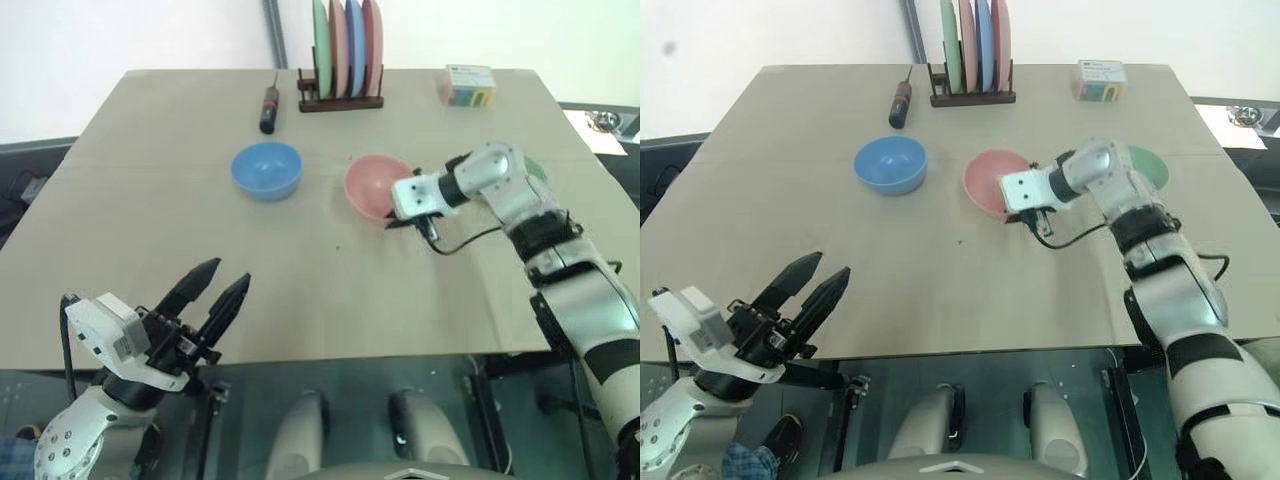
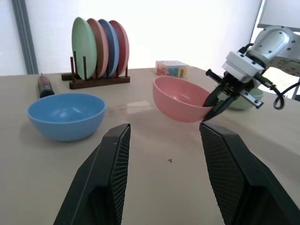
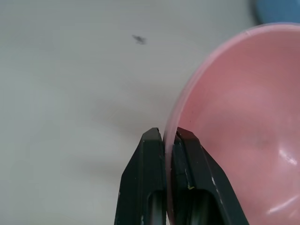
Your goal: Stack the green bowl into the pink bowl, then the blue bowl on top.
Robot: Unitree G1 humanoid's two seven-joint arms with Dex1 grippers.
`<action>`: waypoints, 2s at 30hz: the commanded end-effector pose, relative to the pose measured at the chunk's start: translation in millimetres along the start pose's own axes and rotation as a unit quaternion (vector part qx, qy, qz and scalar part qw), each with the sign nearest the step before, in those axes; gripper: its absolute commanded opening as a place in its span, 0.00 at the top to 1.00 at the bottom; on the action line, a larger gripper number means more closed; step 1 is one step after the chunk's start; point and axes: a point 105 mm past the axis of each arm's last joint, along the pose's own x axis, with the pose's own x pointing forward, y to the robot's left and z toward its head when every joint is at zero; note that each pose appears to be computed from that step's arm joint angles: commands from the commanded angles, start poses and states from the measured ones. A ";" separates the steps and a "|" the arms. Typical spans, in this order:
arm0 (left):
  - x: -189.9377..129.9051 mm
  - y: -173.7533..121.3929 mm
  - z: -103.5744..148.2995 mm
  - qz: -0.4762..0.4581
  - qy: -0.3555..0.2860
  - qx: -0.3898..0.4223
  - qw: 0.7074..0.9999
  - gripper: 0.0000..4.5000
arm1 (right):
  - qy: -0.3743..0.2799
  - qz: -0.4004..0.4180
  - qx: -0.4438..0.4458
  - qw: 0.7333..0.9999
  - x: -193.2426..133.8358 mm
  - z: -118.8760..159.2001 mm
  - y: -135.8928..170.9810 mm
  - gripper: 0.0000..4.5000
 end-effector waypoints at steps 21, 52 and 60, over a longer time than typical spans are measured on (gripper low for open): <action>21.4 -16.4 14.0 -0.119 -0.012 -0.011 0.993 0.45 | 0.001 -0.116 0.093 0.989 -74.0 3.0 3.2 0.02; 54.9 -37.3 39.8 -0.210 -0.040 -0.004 0.977 0.45 | 0.128 -0.335 0.386 0.850 -112.5 -141.8 -1.8 0.95; 52.7 -34.4 41.5 -0.204 -0.039 0.005 0.978 0.45 | 0.123 -0.328 0.332 0.876 -110.7 -125.5 -17.0 0.98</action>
